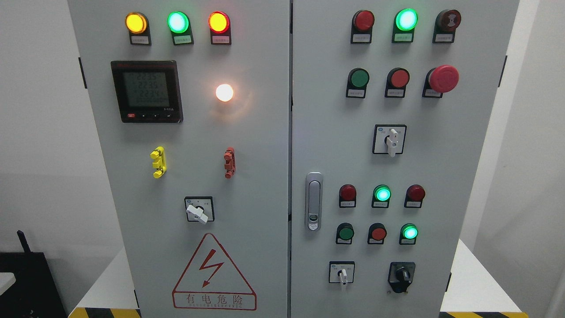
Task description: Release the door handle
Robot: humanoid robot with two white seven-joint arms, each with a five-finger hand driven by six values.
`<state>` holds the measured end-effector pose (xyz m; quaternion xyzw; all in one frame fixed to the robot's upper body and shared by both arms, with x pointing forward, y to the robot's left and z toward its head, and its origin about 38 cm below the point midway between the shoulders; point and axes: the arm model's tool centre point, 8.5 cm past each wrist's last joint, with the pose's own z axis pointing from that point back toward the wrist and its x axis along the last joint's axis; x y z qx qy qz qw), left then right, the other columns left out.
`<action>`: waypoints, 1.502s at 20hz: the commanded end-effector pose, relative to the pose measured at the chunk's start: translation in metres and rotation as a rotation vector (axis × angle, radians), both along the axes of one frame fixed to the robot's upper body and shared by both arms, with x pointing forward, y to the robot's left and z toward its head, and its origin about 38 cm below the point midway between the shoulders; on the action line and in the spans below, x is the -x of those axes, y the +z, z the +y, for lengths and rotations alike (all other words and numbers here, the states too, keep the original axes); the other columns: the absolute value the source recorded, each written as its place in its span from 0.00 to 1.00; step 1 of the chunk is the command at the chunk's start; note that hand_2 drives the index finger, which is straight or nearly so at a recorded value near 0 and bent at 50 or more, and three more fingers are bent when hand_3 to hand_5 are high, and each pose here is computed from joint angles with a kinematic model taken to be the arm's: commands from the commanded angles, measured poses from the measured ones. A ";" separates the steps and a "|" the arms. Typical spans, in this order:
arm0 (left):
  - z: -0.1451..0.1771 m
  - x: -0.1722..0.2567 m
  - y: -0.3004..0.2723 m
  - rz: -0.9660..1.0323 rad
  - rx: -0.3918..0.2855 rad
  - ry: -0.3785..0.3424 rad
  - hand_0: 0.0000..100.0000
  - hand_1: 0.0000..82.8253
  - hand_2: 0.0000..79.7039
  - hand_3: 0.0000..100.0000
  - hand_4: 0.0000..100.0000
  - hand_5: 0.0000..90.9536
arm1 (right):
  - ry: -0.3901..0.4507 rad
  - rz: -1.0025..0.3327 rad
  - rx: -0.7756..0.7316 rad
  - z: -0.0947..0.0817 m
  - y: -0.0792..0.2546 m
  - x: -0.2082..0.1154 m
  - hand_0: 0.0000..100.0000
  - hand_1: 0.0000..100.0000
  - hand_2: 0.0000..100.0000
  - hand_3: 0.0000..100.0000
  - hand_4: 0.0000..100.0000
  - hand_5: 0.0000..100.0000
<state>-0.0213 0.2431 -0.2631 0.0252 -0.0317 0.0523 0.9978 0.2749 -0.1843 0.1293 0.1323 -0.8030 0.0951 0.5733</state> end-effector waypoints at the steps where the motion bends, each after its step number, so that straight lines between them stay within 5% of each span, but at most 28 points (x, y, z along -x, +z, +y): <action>1: -0.001 -0.011 -0.001 -0.030 0.002 -0.002 0.12 0.47 0.00 0.00 0.00 0.00 | 0.012 -0.006 0.013 0.000 0.002 0.001 0.28 0.00 0.00 0.00 0.00 0.00; 28: -0.001 -0.011 -0.001 -0.031 0.002 -0.001 0.12 0.47 0.00 0.00 0.00 0.00 | -0.013 -0.009 0.050 0.001 -0.002 0.000 0.30 0.01 0.00 0.00 0.00 0.00; 30: -0.001 -0.011 -0.001 -0.030 0.002 -0.002 0.12 0.47 0.00 0.00 0.00 0.00 | -0.011 -0.016 0.064 0.004 -0.002 0.000 0.30 0.01 0.00 0.01 0.09 0.00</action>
